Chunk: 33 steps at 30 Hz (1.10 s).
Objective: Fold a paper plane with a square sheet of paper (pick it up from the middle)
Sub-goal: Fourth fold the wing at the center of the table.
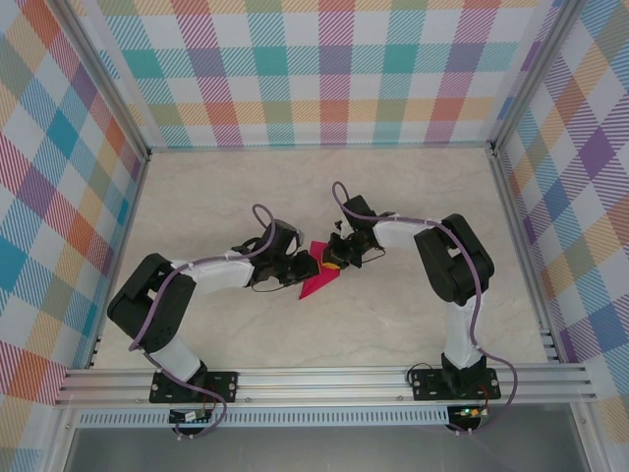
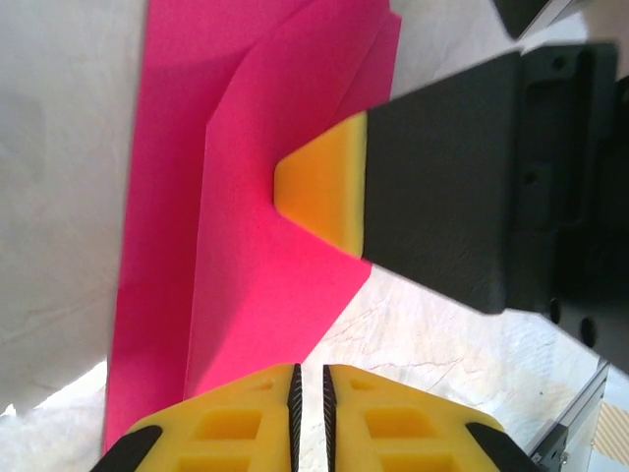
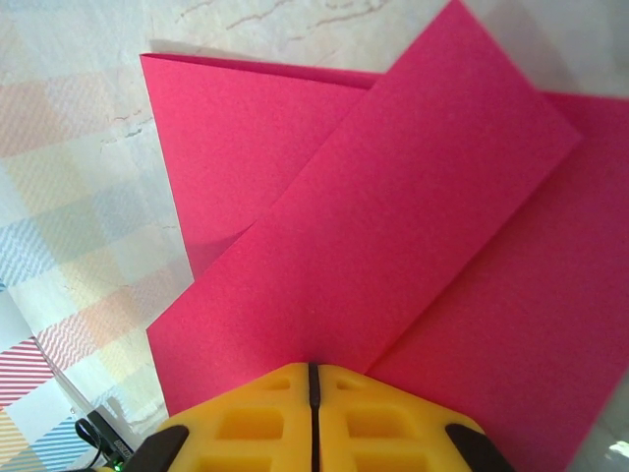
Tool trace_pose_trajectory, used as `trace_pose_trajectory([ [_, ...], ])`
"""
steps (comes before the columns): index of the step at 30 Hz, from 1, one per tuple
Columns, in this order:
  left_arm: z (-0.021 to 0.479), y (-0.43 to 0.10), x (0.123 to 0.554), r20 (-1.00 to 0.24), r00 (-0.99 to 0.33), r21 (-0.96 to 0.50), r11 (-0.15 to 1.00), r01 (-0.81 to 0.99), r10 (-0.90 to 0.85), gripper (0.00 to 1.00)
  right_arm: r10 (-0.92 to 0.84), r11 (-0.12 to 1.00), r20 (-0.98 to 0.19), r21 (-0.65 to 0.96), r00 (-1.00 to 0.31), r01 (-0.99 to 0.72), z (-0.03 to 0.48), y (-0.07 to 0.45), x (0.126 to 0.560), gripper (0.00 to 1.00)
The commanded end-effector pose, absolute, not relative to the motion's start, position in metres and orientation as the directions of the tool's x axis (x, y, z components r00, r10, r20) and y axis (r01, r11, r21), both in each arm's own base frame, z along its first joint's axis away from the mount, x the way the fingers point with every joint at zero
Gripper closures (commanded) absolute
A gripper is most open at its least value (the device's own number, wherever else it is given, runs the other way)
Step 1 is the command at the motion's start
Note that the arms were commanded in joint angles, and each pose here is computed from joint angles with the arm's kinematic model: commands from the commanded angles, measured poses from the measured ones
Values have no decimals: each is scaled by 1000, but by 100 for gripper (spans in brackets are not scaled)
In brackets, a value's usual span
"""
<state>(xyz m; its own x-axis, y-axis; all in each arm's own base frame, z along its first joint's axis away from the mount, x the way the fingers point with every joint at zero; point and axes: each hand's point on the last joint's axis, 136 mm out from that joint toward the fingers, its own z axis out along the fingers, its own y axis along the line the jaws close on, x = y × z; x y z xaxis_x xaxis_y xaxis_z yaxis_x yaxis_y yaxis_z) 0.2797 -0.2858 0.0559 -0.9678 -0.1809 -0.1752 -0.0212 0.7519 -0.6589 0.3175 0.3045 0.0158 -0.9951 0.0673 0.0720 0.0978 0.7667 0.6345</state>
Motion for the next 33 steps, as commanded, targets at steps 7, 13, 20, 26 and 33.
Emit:
trace_pose_trajectory([
  [7, 42, -278, 255, -105, -977, -615, 784, -83, -186, 83, 137, 874, 133, 451, -982, 183, -32, 273, 303, 93],
  [13, 33, -265, 253, -110, -975, -552, 827, -102, -194, 83, 144, 880, 138, 436, -980, 191, -35, 270, 303, 93],
  [20, 26, -258, 253, -114, -975, -512, 852, -108, -192, 84, 144, 882, 143, 431, -979, 193, -37, 269, 302, 93],
  [26, 22, -259, 252, -102, -978, -501, 858, -108, -182, 85, 145, 882, 145, 429, -979, 194, -38, 269, 302, 93],
  [33, 55, -273, 257, -144, -973, -594, 802, -60, -179, 83, 143, 883, 146, 428, -979, 193, -38, 269, 302, 93],
])
